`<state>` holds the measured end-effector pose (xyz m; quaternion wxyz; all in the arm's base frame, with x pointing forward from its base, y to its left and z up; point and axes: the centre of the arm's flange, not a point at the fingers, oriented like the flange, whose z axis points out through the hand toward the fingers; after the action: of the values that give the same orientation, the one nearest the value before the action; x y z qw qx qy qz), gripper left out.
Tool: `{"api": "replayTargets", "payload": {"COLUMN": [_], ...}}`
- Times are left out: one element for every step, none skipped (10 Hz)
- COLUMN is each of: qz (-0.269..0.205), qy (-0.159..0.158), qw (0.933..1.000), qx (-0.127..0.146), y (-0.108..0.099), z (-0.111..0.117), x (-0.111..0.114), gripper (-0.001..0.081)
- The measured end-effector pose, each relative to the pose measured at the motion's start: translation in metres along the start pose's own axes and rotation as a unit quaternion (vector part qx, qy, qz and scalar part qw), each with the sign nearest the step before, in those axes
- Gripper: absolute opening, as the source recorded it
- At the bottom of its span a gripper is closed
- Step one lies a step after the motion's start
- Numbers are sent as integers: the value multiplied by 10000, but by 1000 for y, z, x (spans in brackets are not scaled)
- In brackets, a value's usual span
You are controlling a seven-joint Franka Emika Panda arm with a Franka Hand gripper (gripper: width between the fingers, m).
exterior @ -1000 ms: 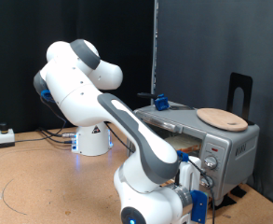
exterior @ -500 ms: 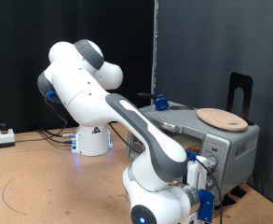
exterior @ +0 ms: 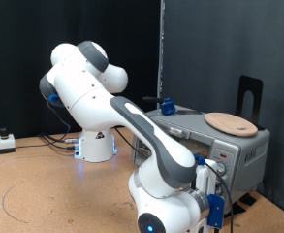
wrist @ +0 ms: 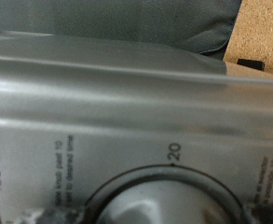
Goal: Make a piece of toast with the oven
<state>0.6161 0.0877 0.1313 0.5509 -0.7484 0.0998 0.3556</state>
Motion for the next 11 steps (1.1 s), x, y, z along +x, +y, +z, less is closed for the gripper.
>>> {"api": "replayTargets", "payload": {"qz": [17, 22, 23, 28, 35, 36, 36, 37, 42, 65, 100], "qy": [0, -1, -2, -3, -3, -2, -2, -3, -8, -51, -86], "qw": [10000, 10000, 10000, 10000, 10000, 10000, 10000, 10000, 10000, 10000, 9999], "qx": [2, 2, 5, 12, 12, 12, 12, 12, 9, -10, -18], "y": [0, 0, 0, 0, 0, 0, 0, 0, 1, 3, 5], "z": [0, 0, 0, 0, 0, 0, 0, 0, 0, 2, 2], "x": [0, 0, 0, 0, 0, 0, 0, 0, 0, -1, -1], "gripper": [323, 323, 323, 323, 323, 323, 323, 323, 323, 323, 455]}}
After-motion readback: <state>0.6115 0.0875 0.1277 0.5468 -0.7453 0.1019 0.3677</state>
